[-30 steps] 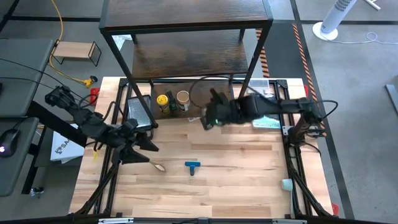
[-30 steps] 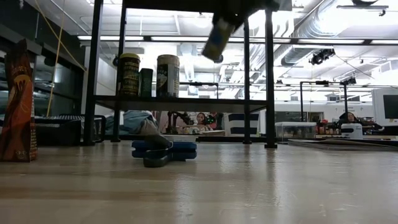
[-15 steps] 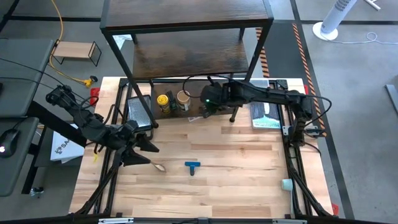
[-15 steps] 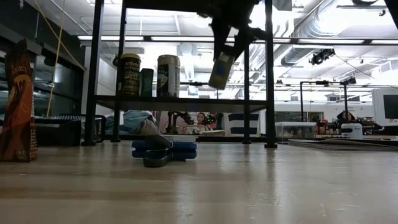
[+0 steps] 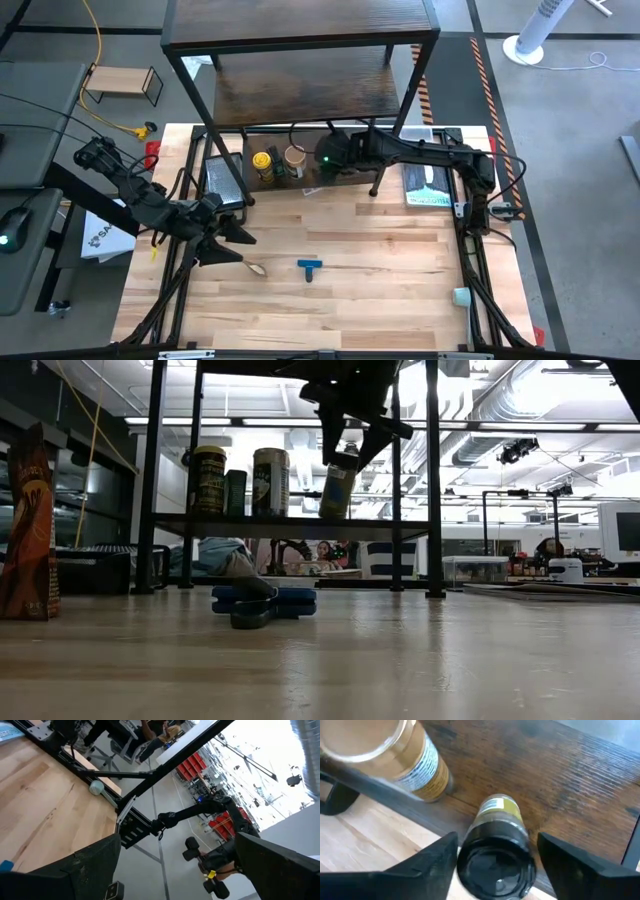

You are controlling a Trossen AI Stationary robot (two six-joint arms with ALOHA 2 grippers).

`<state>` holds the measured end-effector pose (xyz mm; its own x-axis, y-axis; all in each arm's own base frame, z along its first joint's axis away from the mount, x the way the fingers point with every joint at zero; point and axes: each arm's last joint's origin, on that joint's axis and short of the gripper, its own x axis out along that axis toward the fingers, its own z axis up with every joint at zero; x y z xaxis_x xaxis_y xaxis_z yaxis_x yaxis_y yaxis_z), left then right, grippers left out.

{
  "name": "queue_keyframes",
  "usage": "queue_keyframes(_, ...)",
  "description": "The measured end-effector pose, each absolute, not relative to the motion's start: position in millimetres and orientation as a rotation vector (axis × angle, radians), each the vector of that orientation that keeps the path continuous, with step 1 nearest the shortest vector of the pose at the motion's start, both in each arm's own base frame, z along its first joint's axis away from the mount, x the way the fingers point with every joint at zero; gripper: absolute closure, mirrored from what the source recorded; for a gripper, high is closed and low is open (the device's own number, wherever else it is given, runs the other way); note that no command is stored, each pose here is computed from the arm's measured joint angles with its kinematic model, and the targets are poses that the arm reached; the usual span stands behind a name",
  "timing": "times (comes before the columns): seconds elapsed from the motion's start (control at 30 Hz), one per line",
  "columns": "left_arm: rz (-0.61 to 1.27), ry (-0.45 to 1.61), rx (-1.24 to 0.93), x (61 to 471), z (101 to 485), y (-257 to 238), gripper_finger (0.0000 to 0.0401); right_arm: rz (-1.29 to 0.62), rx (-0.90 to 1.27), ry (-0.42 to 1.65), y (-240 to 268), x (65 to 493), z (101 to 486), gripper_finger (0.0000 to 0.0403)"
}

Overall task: Shelf spices
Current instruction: Put the black seasoning bottle on the shelf

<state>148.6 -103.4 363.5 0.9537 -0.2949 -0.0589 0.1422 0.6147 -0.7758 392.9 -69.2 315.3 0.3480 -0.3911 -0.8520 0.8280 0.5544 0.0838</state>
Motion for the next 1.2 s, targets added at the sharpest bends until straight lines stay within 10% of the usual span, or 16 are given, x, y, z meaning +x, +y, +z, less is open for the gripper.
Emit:
queue_keyframes(0.73, -0.222, 0.282, -0.873, 148.1, 352.1, -114.0, 0.0016, -0.603, 0.356, 1.015, -9.1, 393.4, 329.5, 0.0112)
queue_keyframes(0.97, -0.152, 0.488, -0.815, 164.5, 319.9, -136.1, 0.0016, -0.757, 0.295, 1.281, 75.1, 354.2, 288.8, 0.0112)
queue_keyframes(1.2, -0.186, 0.583, -0.864, 183.8, 304.0, -151.0, 0.0016, -0.776, 0.616, 1.19, 53.2, 373.2, 234.1, 0.0112)
